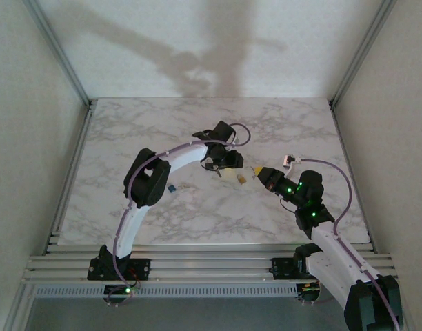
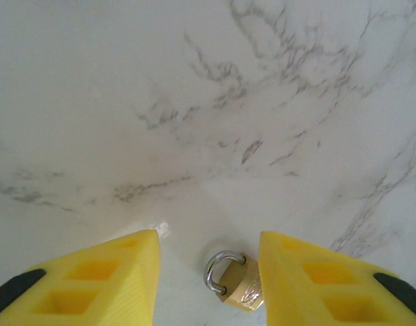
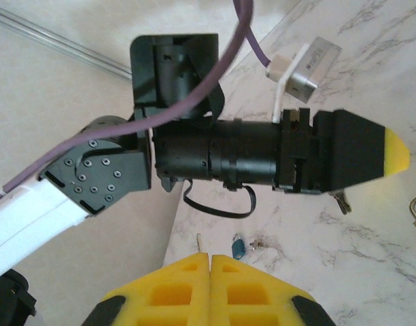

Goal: Lock with the key

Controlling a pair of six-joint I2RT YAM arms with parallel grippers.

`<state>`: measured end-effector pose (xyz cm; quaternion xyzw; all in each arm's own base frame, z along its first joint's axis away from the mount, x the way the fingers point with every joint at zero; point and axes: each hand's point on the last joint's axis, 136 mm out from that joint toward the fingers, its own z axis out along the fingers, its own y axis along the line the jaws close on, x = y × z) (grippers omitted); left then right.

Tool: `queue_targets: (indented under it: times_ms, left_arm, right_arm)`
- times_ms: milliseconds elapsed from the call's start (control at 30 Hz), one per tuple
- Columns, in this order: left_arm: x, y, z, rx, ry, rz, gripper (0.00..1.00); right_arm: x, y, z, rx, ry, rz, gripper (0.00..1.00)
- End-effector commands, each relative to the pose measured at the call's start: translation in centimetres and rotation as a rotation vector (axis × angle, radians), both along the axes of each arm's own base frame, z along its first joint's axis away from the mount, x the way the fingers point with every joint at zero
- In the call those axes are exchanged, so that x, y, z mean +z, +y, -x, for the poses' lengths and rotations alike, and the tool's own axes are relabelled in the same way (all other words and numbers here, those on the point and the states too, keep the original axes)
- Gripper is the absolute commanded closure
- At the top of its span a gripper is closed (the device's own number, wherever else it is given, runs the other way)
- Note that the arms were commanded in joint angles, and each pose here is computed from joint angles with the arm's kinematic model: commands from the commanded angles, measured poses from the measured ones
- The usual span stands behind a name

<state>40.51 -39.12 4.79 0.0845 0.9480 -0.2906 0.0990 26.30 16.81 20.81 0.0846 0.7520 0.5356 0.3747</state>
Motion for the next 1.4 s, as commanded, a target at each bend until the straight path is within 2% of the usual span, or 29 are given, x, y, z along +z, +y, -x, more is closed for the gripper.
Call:
queue_targets:
  times_ms: [0, 133, 267, 367, 500, 600, 733, 800, 1067, 1167, 1200, 1367]
  left_arm:
    - [1.3, 1.1, -1.6, 0.019, -0.051, -0.073, 0.54]
    - [5.7, 1.0, -2.9, 0.031, -0.142, -0.062, 0.43]
    - [10.3, 1.5, -3.5, 0.046, -0.238, -0.053, 0.39]
    - [13.8, 2.9, -3.8, 0.095, -0.323, -0.064, 0.23]
    - [19.0, 4.3, -2.5, 0.143, -0.433, 0.012, 0.18]
    - [22.8, 6.2, -0.8, 0.198, -0.55, 0.08, 0.01]
    - [26.2, 9.7, 2.0, 0.292, -0.706, 0.166, 0.01]
    - [26.4, 11.9, 3.0, 0.359, -0.753, 0.169, 0.0]
    - [26.6, 19.1, 6.4, 0.56, -0.866, 0.133, 0.0]
    - [28.1, 19.9, 8.0, 0.558, -0.887, 0.182, 0.0]
    - [28.5, 20.1, 8.5, 0.552, -0.891, 0.187, 0.01]
    - [28.1, 22.9, 9.2, 0.578, -0.932, 0.054, 0.01]
  right_arm:
    - [0.1, -0.1, 0.0, 0.004, -0.019, -0.009, 1.0]
    - [0.1, 0.0, -0.1, 0.006, -0.019, -0.008, 1.0]
    - [0.0, 0.0, 0.0, 0.005, -0.018, -0.006, 1.0]
    - [-0.1, -0.1, -0.1, -0.001, -0.018, -0.002, 1.0]
    - [-0.3, -0.2, -0.2, -0.007, -0.015, 0.003, 1.0]
    - [-0.5, -0.3, -0.3, -0.017, -0.013, 0.017, 1.0]
    - [-0.8, -0.6, -0.5, -0.032, -0.015, 0.037, 1.0]
    - [-0.9, -0.8, -0.6, -0.043, -0.018, 0.058, 1.0]
    - [-2.4, -1.9, -1.3, -0.093, 0.028, 0.19, 1.0]
    - [-3.6, -2.4, -1.5, -0.106, 0.071, 0.254, 1.0]
    - [-2.7, -2.4, -1.9, -0.109, 0.058, 0.265, 1.0]
    - [-3.8, -2.8, -2.8, -0.125, 0.094, 0.335, 1.0]
